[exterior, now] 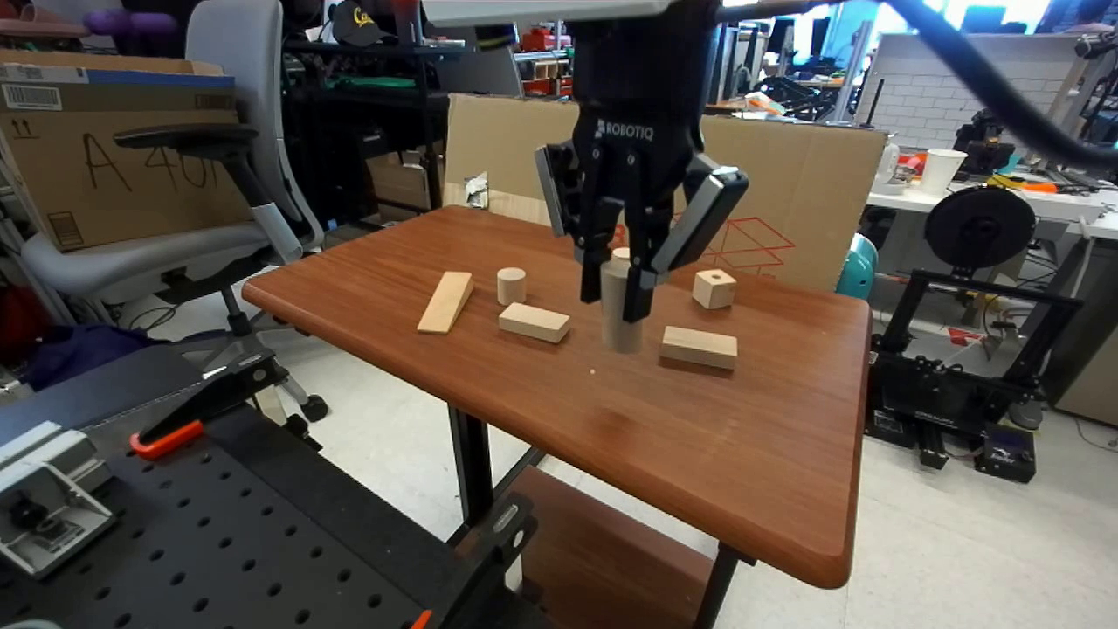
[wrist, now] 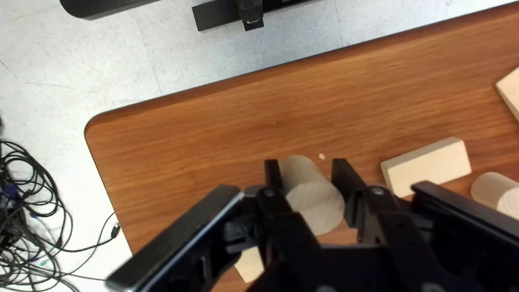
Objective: Move the long cylindrical block forward
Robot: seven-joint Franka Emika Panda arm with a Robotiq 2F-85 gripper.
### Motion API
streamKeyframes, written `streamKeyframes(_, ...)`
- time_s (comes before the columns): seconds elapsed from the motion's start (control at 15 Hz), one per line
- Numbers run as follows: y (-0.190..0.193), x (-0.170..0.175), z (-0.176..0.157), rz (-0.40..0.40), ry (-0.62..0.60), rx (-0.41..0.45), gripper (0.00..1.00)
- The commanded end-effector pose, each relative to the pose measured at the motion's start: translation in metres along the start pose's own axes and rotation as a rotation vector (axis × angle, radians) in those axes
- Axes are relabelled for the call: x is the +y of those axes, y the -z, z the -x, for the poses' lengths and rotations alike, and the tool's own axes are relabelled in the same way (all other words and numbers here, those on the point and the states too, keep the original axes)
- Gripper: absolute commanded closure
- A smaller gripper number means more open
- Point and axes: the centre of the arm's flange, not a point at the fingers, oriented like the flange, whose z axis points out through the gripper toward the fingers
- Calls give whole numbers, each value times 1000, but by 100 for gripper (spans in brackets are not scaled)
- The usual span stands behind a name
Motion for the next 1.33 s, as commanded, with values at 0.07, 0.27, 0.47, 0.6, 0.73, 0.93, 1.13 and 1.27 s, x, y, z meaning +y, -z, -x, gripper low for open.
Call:
streamKeyframes(0.07,-24,13,-1,-1,-29,24,89)
streamKeyframes(0.27,-36,17,-6,-13,-42,20,89)
streamKeyframes(0.47,-51,22,-7,-33,-70,0,89)
streamKeyframes(0.6,-50,22,-8,-40,-78,4,39)
streamKeyframes(0.73,-42,19,-6,-35,-68,19,34)
streamKeyframes(0.93,-26,12,-4,-30,-55,52,10)
streamKeyframes(1.13,11,-2,-1,-32,-38,115,0)
streamKeyframes(1.27,38,-11,-8,-35,-41,118,0)
